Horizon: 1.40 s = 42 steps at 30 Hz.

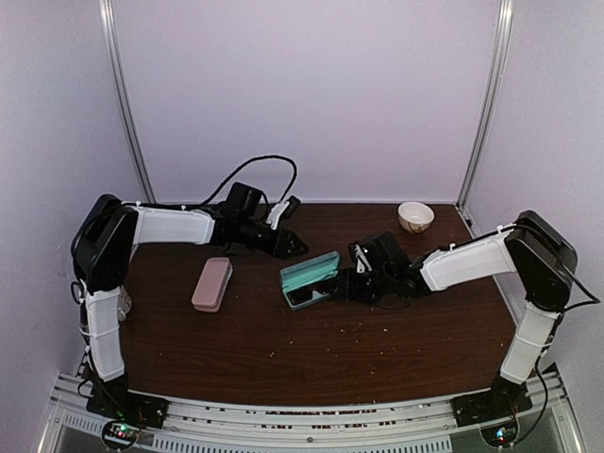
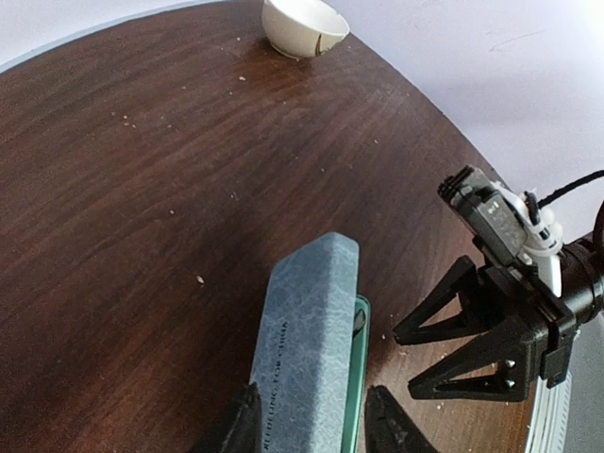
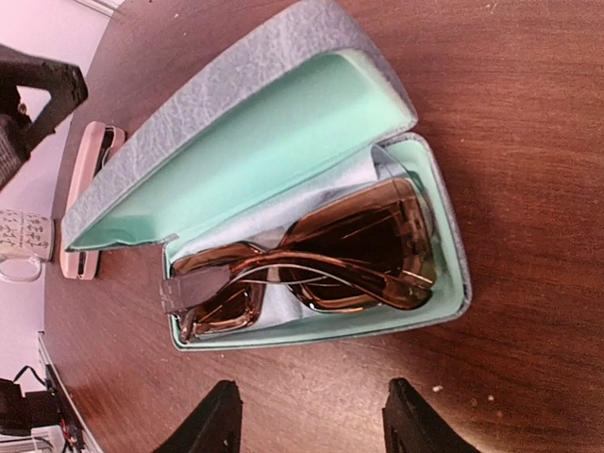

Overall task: Organize the sunglasses
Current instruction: Close the case with sunglasses at the center of the board.

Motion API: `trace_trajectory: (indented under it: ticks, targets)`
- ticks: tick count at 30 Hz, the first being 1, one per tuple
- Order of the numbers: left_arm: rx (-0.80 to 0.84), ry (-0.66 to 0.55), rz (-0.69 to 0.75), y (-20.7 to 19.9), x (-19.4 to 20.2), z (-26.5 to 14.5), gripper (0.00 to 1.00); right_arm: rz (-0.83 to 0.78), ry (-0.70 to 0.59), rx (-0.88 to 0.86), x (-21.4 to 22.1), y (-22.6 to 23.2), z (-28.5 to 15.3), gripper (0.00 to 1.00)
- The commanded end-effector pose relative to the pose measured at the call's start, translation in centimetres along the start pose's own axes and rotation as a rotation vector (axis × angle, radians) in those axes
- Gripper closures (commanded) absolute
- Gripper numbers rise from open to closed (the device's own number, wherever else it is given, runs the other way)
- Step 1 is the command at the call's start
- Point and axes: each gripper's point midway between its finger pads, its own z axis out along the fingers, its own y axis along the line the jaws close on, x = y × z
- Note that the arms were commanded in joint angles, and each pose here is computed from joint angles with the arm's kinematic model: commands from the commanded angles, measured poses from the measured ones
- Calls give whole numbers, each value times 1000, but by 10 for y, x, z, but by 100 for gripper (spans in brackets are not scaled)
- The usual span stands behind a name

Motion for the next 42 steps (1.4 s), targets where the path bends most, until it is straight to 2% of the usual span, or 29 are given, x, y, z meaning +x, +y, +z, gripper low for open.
trace_trajectory:
  ticks: [1, 11, 15, 21, 42]
  targets:
    - [50, 3, -33, 2, 14, 7, 61, 17, 18, -57, -2, 16, 12, 50]
    - [122, 7, -94, -5, 39, 10, 68, 28, 73, -66, 5, 19, 29, 58]
    - [132, 11, -106, -5, 45, 11, 73, 33, 89, -63, 7, 17, 35, 58]
    - [144, 20, -115, -8, 51, 12, 82, 37, 105, -63, 11, 16, 41, 67]
    - [174, 40, -122, -26, 71, 14, 88, 38, 130, -63, 15, 15, 51, 82]
